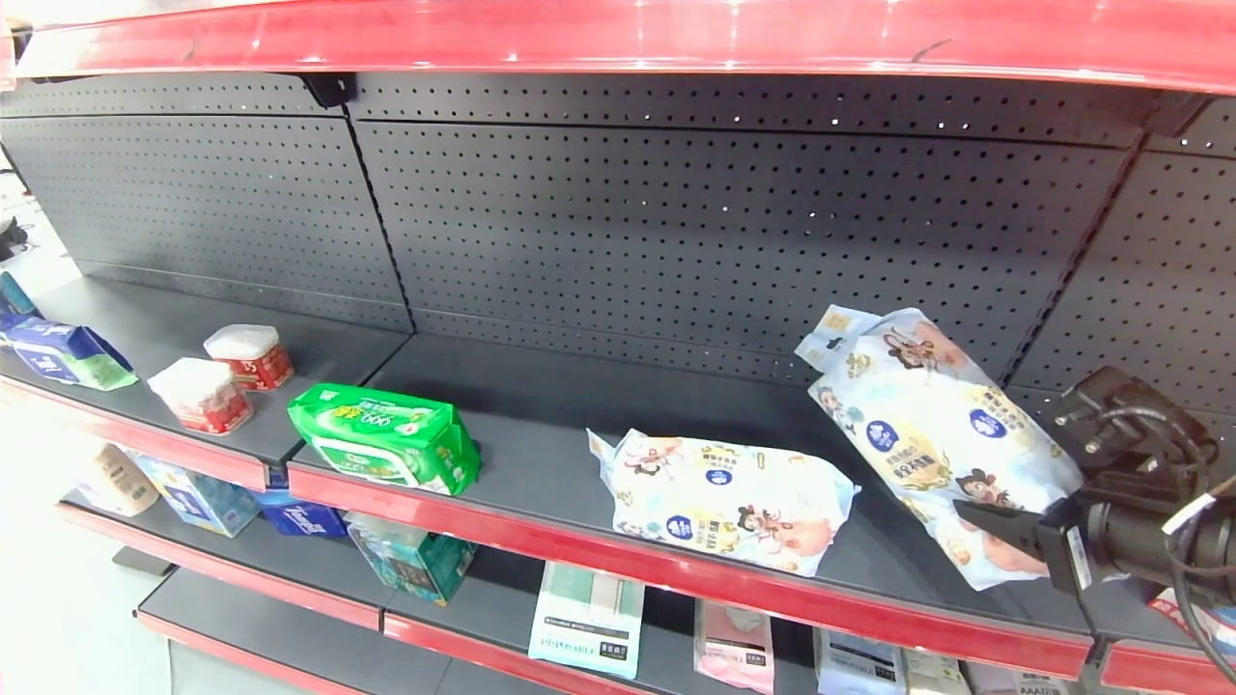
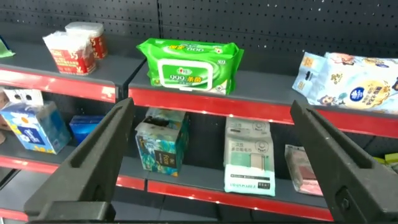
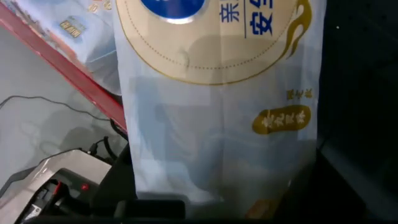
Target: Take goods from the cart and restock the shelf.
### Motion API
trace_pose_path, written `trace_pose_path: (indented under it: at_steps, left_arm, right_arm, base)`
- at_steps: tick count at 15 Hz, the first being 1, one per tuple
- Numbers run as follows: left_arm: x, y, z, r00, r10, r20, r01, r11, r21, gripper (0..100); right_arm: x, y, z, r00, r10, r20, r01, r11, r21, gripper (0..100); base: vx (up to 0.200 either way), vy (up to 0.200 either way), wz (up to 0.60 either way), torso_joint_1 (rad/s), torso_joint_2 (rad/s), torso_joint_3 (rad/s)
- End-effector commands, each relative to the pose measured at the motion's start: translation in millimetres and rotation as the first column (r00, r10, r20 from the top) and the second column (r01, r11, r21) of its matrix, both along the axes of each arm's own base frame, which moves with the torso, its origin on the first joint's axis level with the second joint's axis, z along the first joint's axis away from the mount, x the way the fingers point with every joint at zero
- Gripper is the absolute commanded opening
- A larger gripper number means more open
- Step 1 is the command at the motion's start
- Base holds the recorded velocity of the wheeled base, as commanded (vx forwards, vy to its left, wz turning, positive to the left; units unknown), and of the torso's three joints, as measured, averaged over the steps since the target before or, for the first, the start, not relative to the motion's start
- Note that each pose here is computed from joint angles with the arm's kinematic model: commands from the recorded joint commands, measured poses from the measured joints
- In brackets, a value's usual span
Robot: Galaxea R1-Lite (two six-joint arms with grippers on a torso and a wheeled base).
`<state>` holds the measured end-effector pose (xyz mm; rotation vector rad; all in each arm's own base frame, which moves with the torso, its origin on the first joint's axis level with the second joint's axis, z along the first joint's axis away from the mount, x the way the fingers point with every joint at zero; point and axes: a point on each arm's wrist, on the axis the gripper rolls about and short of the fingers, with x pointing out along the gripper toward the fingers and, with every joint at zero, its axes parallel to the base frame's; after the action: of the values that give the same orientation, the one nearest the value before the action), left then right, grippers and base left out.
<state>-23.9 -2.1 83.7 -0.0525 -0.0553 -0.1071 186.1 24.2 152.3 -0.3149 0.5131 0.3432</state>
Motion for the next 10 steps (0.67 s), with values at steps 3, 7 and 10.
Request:
trace_pose_path:
  at_steps: [3,7,10]
  left_arm:
    - [0.1,0.0,-0.6,1.000,0.001,0.000,-0.001,1.000,-0.001,100]
    - [0.1,0.0,-0.6,1.000,0.001,0.000,-0.001,1.000,-0.001,100]
    - [0.1,0.0,-0.6,1.000,0.000,0.000,0.000,1.000,-0.001,100]
  right_arm:
    - [27.8,-7.0,-3.7,1.000,-0.005,-0.026,0.004,0.999,-0.036,0]
    - [57.0,-21.9,-11.0,0.998,0.054,-0.041,-0.057,0.996,-0.073,0]
    - [81.6,-25.8,-16.1,0.993,0.112,-0.041,-0.116,0.988,-0.100,0]
  base:
    - [0.000,0.000,0.00,0.000,0.00,0.000]
    - [0.000,0.000,0.00,0.000,0.00,0.000]
    - [0.000,0.000,0.00,0.000,0.00,0.000]
